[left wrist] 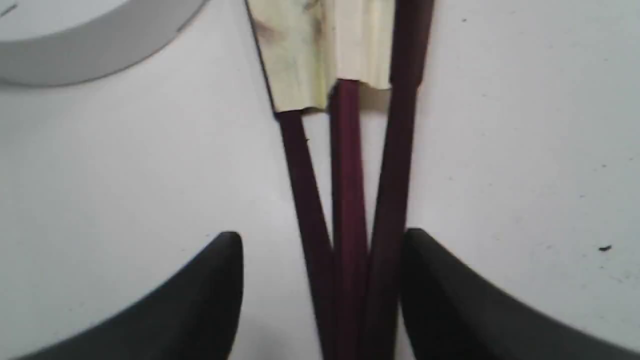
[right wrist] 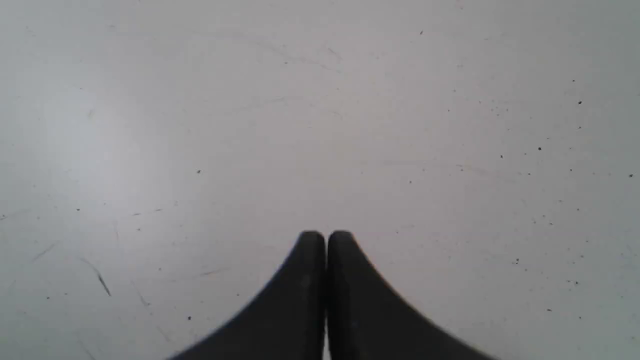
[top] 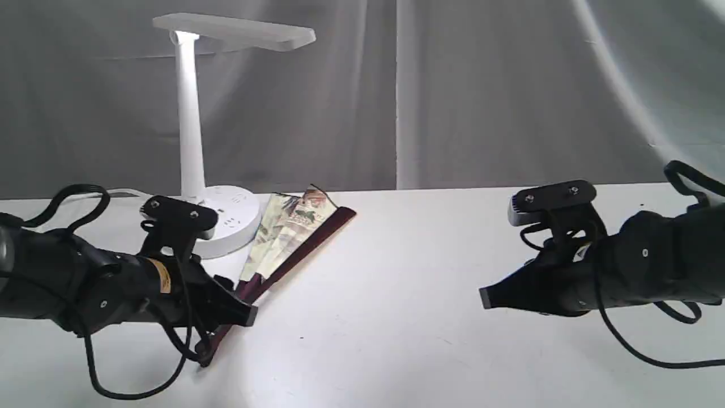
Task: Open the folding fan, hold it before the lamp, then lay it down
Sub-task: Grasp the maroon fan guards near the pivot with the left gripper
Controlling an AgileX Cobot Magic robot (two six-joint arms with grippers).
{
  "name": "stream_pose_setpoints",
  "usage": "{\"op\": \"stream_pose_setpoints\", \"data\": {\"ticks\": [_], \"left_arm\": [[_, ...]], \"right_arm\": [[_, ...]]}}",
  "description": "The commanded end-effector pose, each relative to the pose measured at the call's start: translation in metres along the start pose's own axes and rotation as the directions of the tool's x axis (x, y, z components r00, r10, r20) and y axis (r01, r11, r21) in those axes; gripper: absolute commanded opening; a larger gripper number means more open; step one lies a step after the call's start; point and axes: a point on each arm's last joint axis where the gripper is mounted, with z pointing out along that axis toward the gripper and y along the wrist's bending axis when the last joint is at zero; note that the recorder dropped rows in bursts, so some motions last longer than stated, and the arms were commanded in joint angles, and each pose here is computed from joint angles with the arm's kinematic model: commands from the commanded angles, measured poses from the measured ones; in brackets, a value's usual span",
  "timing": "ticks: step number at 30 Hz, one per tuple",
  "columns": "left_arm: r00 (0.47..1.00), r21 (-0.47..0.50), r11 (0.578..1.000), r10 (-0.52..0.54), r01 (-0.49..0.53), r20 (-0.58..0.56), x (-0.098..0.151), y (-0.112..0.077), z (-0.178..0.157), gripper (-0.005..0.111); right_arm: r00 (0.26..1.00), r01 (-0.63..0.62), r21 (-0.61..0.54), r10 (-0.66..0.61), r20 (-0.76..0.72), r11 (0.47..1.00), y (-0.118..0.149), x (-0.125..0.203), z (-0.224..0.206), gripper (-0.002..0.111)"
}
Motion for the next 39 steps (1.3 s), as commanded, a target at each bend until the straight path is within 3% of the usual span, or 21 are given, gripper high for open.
{"op": "stream_pose_setpoints", "data": {"ticks": [1,11,26,39], "left_arm": [[0.999,0.016,1.0,0.026,-0.026,0.024,-0.007,-0.01,-0.004,0.052],[0.999,0.02,0.999,0.034,-0.034,-0.041,0.009,-0.011,0.014,0.052],[0.994,0.008,0.998,0.056,-0.055,-0.095,0.014,-0.01,0.014,0.052],[0.999,-0.021,1.0,0.005,-0.006,-0.047,-0.008,-0.006,-0.017,0.052]], "right_arm": [[1.0,-0.003,-0.003,0.003,0.006,1.0,0.002,-0.002,-0.001,0.0],[1.0,-0.01,-0.004,0.01,0.004,1.0,0.002,-0.002,-0.001,0.0],[1.0,-0.014,-0.004,0.014,0.004,1.0,0.002,-0.002,-0.001,0.0],[1.0,-0.013,-0.003,0.013,0.006,1.0,0.002,-0.002,-0.001,0.0]]}}
